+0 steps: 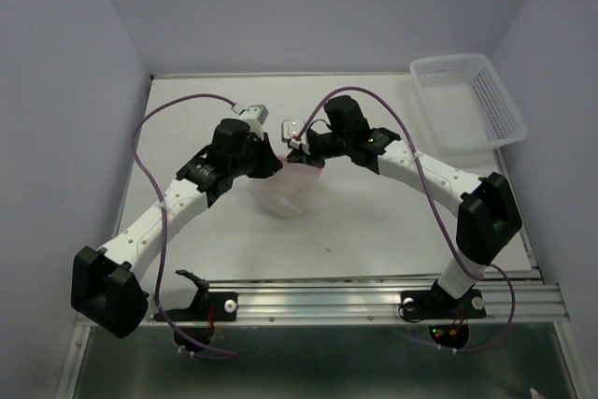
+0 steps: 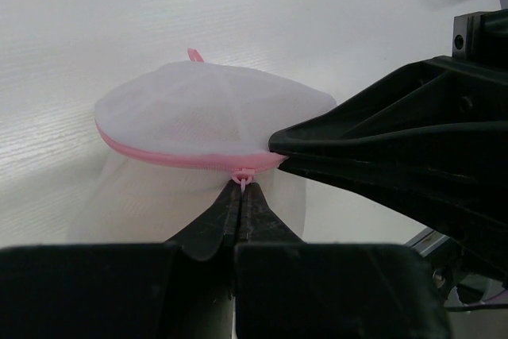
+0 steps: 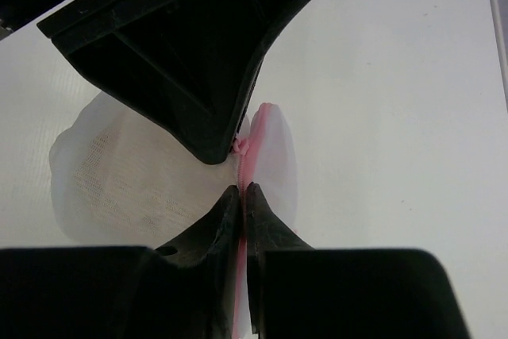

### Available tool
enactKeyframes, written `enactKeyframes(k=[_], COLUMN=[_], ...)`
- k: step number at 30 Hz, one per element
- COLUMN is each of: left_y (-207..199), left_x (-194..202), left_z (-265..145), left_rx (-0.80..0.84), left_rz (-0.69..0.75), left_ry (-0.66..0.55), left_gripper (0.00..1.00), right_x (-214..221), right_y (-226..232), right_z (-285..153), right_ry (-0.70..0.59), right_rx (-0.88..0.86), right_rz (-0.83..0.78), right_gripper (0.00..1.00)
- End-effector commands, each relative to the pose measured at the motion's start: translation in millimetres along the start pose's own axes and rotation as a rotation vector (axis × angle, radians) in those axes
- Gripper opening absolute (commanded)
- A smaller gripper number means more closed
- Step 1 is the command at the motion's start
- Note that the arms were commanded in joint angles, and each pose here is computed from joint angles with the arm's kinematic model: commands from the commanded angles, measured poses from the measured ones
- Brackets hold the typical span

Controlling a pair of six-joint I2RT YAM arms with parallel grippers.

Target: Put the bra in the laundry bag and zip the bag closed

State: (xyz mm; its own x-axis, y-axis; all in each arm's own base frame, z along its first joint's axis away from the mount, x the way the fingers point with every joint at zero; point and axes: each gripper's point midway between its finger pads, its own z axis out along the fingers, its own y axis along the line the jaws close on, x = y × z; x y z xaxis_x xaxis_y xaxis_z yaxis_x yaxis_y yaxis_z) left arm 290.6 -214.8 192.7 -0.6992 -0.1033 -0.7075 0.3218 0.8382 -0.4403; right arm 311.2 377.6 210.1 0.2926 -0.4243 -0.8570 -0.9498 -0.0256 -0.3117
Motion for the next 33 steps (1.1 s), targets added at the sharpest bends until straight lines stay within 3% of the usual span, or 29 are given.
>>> enactKeyframes(k=[1, 4, 11, 21, 28, 33], left_y=[-14.8, -13.0, 47.1, 123.0, 165.5, 191.1], left_x=[-20.1, -19.4, 3.9, 24.0, 51.0, 51.6], left_z=[-12.2, -16.3, -5.2, -15.7, -10.5, -12.6], left_rx=[0.043, 0.038, -0.245, -0.382, -0.511, -0.593], left_rz=[-0.003, -0.008, -0.154, -0.371, -0.469, -0.509], left_ry=[-0.086, -0.103, -0.068, -0.079, -0.01, -0.026], left_gripper=[0.0, 0.0, 0.0, 0.0, 0.0, 0.0], right_x=[-25.8, -25.2, -35.3, -45.1, -46.9, -54.7], right_y=[-6.6, -8.2, -23.0, -30.5, -33.2, -33.6], right_z=[-8.7, -11.0, -27.2, -57.6, -81.3, -100.7], right_ry=[-0.051, -0.045, -0.039, -0.047, -0.043, -0.067], right_rx=[0.026, 0.039, 0.143, 0.208, 0.256, 0.286], right_rz=[-0.083, -0.108, -0.204, -0.239, -0.256, -0.268], right_gripper=[0.08, 0.01, 0.01, 0.01, 0.01, 0.01])
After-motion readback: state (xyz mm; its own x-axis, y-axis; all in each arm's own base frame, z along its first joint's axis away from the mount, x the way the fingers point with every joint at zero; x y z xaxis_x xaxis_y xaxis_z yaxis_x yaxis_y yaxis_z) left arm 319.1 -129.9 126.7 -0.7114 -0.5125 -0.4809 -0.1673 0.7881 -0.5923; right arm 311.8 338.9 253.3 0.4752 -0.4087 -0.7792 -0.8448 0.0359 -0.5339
